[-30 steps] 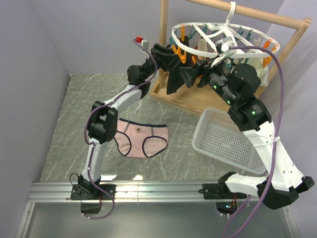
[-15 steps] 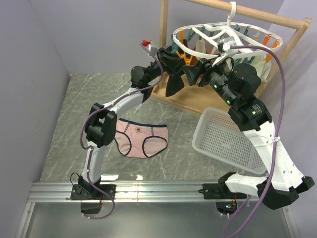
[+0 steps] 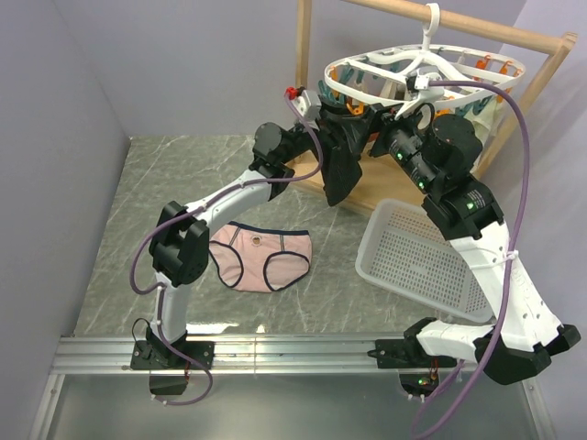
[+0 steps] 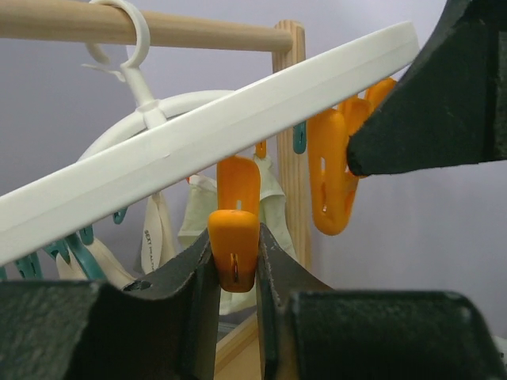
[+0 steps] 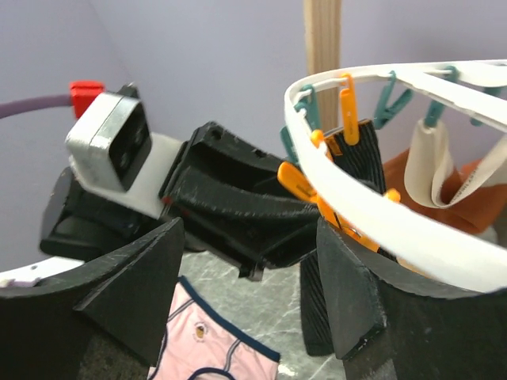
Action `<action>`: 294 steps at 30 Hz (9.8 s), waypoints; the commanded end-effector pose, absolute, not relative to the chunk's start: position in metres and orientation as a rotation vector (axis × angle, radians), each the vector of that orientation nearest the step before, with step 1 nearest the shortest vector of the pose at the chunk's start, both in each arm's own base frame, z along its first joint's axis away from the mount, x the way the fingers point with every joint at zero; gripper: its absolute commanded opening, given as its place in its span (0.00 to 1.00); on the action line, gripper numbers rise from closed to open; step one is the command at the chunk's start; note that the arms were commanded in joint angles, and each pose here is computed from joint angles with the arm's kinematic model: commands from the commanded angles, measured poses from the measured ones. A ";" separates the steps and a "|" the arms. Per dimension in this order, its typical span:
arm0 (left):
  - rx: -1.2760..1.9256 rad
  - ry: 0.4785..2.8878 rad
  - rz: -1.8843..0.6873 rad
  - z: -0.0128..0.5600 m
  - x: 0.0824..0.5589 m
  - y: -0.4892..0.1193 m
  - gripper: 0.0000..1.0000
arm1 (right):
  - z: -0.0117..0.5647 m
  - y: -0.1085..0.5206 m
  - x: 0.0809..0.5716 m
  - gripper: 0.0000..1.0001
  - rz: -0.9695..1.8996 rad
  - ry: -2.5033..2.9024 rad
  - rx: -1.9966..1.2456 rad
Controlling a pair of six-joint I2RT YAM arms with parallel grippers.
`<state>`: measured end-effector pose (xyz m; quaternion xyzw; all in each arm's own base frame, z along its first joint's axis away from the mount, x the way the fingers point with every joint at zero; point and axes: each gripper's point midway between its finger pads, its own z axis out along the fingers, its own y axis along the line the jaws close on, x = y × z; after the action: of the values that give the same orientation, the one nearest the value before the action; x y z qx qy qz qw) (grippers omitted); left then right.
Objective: Clip the underwear to the hanger
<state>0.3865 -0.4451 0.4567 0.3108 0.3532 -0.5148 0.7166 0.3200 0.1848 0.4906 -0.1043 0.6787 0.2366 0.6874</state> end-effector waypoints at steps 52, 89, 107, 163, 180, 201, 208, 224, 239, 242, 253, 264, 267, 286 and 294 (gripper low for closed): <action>0.763 0.667 -1.344 0.477 0.363 -0.427 0.00 | 0.470 0.144 0.359 0.66 0.371 1.546 -0.078; 0.767 0.658 -1.412 0.475 0.357 -0.427 0.00 | 0.487 0.150 0.358 0.68 0.485 1.389 -0.007; 0.772 0.678 -1.420 0.470 0.360 -0.431 0.00 | 0.479 0.175 0.341 0.64 0.489 1.352 -0.107; 0.835 0.614 -1.375 0.449 0.349 -0.436 0.00 | 0.492 0.179 0.360 0.62 0.371 1.296 0.009; 0.904 0.601 -1.350 0.440 0.342 -0.443 0.02 | 0.493 0.171 0.383 0.21 0.376 1.330 0.045; 0.766 0.964 -1.305 0.410 0.347 -0.371 0.62 | 0.494 0.169 0.379 0.00 0.425 1.341 0.052; 0.457 1.705 -0.987 0.302 0.349 -0.276 0.68 | 0.491 0.162 0.376 0.00 0.405 1.338 0.054; -0.118 2.606 -0.166 0.086 0.356 -0.102 0.78 | 0.485 0.161 0.375 0.00 0.400 1.355 0.041; -0.019 2.694 -0.135 0.038 0.372 -0.114 0.87 | 0.483 0.162 0.379 0.00 0.389 1.369 0.043; 0.015 2.714 -0.134 0.031 0.366 -0.121 0.86 | 0.483 0.161 0.380 0.00 0.384 1.369 0.044; 0.096 2.864 -0.115 -0.023 0.342 -0.133 0.40 | 0.481 0.160 0.382 0.00 0.376 1.378 0.044; 0.436 2.175 -0.517 0.111 0.407 -0.223 0.00 | 0.478 0.160 0.383 0.00 0.389 1.379 0.048; 0.546 1.970 -0.600 0.154 0.404 -0.248 0.00 | 0.477 0.160 0.383 0.00 0.391 1.379 0.049; 0.685 1.418 -0.920 0.340 0.354 -0.328 0.00 | 0.476 0.162 0.378 0.00 0.417 1.365 0.020; 0.680 1.360 -0.954 0.384 0.358 -0.346 0.00 | 0.478 0.166 0.376 0.00 0.448 1.360 0.015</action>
<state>0.3633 -0.3378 0.3491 0.2916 0.6245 -0.3964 0.6065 0.3782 0.1733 0.4655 -0.0044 0.6393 0.1960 0.7435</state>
